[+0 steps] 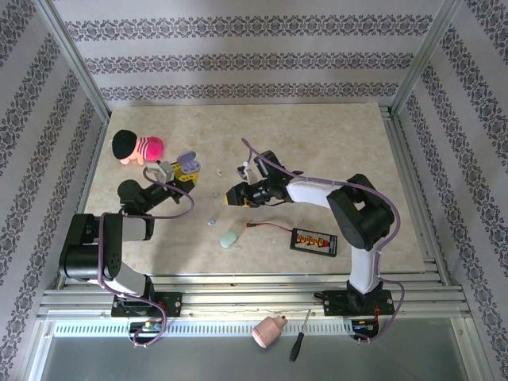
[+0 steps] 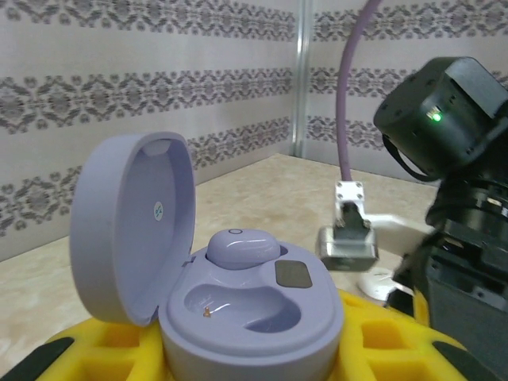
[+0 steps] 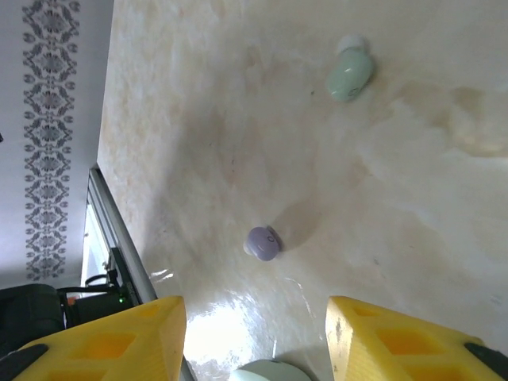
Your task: Insert wireless bluetooth earbuds into charging case
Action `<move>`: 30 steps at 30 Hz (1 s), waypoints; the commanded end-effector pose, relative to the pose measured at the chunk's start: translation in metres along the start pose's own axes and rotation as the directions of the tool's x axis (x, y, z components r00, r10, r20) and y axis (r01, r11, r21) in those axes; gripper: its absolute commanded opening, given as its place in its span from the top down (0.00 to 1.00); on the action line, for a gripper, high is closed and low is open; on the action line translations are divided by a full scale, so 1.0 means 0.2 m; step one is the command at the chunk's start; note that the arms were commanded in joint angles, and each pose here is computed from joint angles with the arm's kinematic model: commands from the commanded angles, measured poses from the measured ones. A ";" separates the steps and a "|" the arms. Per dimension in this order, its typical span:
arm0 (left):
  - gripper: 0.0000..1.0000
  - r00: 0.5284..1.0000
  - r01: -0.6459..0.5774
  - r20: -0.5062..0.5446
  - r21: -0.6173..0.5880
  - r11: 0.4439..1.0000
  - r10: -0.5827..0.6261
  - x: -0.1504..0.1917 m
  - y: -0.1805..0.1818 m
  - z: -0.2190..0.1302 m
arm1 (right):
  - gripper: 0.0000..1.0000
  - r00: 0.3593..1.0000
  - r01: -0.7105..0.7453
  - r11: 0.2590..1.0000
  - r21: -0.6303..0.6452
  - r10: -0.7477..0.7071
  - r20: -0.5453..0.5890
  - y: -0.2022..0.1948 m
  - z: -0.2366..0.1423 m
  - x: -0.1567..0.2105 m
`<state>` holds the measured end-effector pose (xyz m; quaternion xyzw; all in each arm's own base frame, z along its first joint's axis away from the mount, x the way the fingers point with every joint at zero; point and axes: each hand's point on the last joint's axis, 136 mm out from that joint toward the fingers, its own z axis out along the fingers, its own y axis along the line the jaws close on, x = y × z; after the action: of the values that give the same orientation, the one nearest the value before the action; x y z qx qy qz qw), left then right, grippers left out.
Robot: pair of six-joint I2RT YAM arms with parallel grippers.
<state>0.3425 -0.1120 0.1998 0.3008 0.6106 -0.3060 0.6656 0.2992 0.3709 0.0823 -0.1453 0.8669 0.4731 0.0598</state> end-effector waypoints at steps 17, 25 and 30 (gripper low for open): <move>0.74 0.999 -0.042 0.015 -0.142 0.989 0.045 -0.05 0.13 -0.11 | 0.51 0.965 -0.050 0.995 -0.082 0.027 -0.259 0.13 0.34 0.23; 0.74 0.999 -0.046 0.014 -0.142 0.989 0.048 -0.06 0.12 -0.12 | 0.53 0.968 -0.069 0.997 -0.037 0.058 -0.245 0.06 0.39 0.19; 0.74 0.999 -0.049 0.011 -0.144 0.988 0.051 -0.06 0.12 -0.12 | 0.55 0.979 -0.050 0.999 0.021 0.053 -0.198 -0.01 0.38 0.11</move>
<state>0.3489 -0.0815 0.2066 0.2595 0.6243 -0.2612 0.6889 0.2597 0.4328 0.0404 -0.1756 0.8636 0.4693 -0.0553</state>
